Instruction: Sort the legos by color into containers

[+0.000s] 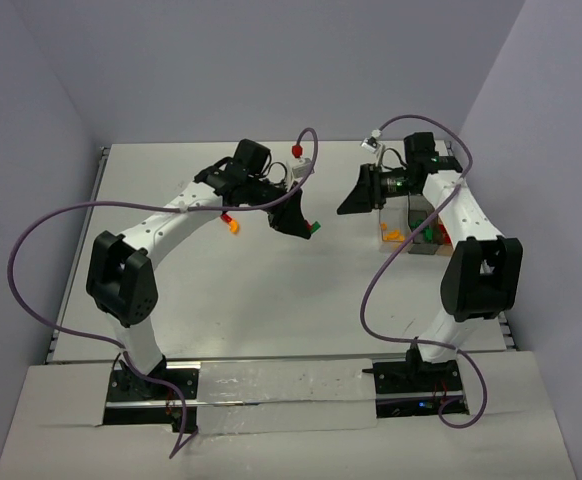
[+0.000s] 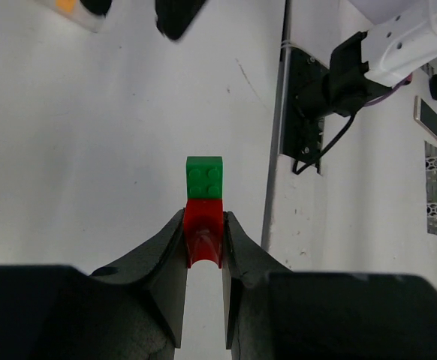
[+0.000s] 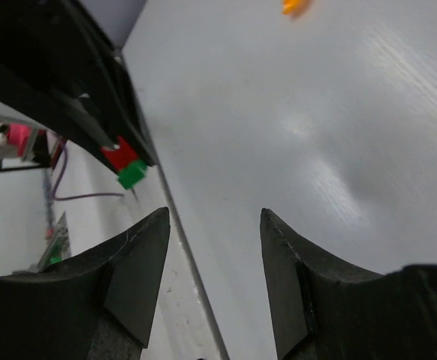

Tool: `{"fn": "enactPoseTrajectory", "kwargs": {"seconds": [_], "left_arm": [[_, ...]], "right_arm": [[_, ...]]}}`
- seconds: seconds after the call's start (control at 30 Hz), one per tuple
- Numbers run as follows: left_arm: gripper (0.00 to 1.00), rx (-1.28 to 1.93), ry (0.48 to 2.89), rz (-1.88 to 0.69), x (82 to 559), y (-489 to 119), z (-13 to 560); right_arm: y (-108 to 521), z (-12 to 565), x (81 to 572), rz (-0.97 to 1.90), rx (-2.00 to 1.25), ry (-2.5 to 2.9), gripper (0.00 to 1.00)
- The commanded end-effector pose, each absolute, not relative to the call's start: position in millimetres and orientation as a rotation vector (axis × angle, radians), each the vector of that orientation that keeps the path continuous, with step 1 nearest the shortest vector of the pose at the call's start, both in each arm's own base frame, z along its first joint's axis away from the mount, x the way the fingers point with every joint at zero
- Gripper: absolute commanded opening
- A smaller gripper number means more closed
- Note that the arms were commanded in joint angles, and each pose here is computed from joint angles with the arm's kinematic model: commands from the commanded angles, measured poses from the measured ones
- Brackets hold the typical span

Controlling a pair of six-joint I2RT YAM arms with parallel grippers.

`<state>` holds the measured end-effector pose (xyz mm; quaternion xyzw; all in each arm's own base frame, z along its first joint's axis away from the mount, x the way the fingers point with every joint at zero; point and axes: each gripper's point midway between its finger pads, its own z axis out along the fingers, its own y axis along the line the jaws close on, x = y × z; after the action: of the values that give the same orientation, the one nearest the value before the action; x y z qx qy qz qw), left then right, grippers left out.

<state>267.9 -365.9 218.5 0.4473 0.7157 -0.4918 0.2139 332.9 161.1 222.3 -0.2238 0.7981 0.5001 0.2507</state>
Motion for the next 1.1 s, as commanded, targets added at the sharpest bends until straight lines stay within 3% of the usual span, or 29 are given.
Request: {"fn": "enactPoseTrajectory", "kwargs": {"seconds": [0.0, 0.1, 0.3, 0.6, 0.93, 1.07], "left_arm": [[0.0, 1.287, 1.866, -1.469, 247.6, -365.3, 251.8], [0.0, 1.288, 1.862, -1.481, 246.2, -365.5, 253.3], [0.0, 1.289, 1.869, -1.496, 243.9, -365.6, 251.3], [0.0, 1.281, 1.872, -1.494, 245.5, -367.1, 251.9], [0.0, 1.279, 1.878, -1.498, 246.8, -367.8, 251.1], [0.0, 1.276, 1.885, -1.5, 245.2, -367.3, 249.3]], "right_arm": [[193.8, 264.3, 306.3, 1.574, -0.745, 1.987, 0.64], [205.8, 261.9, 293.0, 1.649, -0.8, 1.978, 0.71], [218.8, 263.3, 278.2, 1.713, -0.907, 1.961, 0.71], [224.1, 254.1, 279.6, 1.644, -0.93, 2.001, 0.62], [230.5, 245.2, 277.4, 1.566, -0.925, 2.032, 0.41], [231.7, 247.9, 277.5, 1.572, -0.929, 2.017, 0.39]]}}
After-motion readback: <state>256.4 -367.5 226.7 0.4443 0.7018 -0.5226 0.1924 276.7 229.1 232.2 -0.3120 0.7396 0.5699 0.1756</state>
